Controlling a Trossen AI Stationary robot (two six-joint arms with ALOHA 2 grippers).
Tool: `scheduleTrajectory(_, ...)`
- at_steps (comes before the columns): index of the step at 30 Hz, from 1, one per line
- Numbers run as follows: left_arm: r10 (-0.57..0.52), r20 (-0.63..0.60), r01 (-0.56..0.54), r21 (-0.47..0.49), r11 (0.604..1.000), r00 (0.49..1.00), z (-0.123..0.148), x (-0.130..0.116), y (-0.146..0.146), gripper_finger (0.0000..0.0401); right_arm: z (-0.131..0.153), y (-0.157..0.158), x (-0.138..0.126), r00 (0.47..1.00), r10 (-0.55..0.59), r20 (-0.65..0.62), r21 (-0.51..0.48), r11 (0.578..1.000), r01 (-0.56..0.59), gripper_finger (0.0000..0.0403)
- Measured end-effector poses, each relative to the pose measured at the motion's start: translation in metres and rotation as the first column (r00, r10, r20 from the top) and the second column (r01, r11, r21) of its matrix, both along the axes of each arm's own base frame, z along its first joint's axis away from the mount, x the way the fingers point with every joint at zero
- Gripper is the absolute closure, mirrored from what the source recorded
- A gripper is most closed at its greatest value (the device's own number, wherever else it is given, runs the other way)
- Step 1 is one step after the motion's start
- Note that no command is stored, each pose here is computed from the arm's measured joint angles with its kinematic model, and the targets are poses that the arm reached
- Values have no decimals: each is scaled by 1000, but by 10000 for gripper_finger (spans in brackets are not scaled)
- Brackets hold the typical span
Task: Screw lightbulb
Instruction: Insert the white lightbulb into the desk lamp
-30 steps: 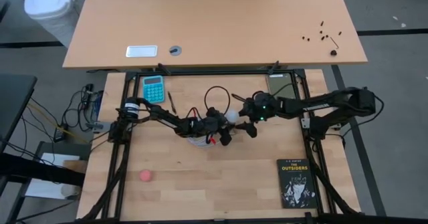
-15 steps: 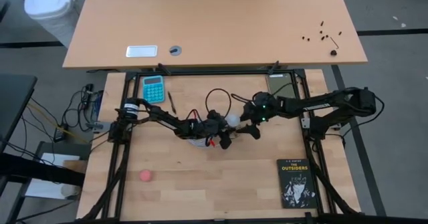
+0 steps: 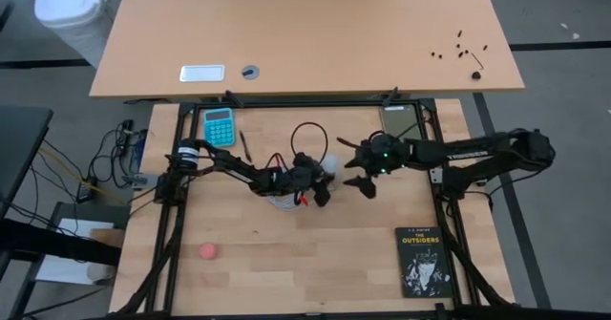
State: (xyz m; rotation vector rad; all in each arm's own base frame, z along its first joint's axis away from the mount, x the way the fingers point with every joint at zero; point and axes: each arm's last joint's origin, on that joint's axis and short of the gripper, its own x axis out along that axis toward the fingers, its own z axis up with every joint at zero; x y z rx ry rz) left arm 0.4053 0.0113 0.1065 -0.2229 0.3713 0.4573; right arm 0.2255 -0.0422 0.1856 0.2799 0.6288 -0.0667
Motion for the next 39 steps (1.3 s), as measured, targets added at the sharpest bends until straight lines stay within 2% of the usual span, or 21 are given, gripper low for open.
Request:
scheduleTrajectory(5, -62, 3, 62, 0, 998, 998, 0, 1, -5, 208, -12, -10, 14, 999, -3, 36, -11, 1000, 3, 96)
scheduleTrajectory(11, -87, 10, 87, -6, 996, 996, 1, 2, -5, 208, -21, -9, 31, 990, 58, 132, 61, 996, -67, 96)
scheduleTrajectory(15, -83, 0, 83, -8, 997, 997, 0, 1, -7, 208, -20, -1, 32, 989, 70, 134, 102, 991, -84, 96)
scheduleTrajectory(19, -75, -12, 75, -22, 997, 997, -1, 1, -7, 208, -15, 6, 29, 989, 81, 124, 102, 990, -94, 95)
scheduleTrajectory(23, -62, -18, 62, -23, 998, 998, -1, 0, -7, 208, -11, 10, 20, 993, 98, 68, 122, 987, -106, 95)
scheduleTrajectory(25, -14, -20, 14, -10, 1000, 1000, -1, -1, -4, 208, -10, 16, 15, 982, 181, 51, 182, 965, -187, 96)
scheduleTrajectory(27, 36, -30, -36, -3, 999, 999, -2, -2, 0, 208, -2, 23, 10, 960, 266, 88, 222, 934, -279, 96)
scheduleTrajectory(30, 57, -26, -57, -2, 998, 998, -2, -2, 0, 208, 4, 30, 6, 963, 257, 81, 192, 944, -268, 96)
scheduleTrajectory(34, 42, -19, -42, -5, 999, 999, -2, -2, -1, 208, 1, 27, 4, 996, 84, 7, 36, 996, -85, 96)
scheduleTrajectory(36, 36, -10, -36, -8, 999, 999, -1, -1, -1, 208, -3, 22, 6, 1000, 12, -14, -33, 999, -12, 96)
scheduleTrajectory(39, 10, 7, -10, -15, 1000, 1000, -1, 0, -3, 208, -8, 12, 13, 1000, 4, 8, -51, 999, -3, 96)
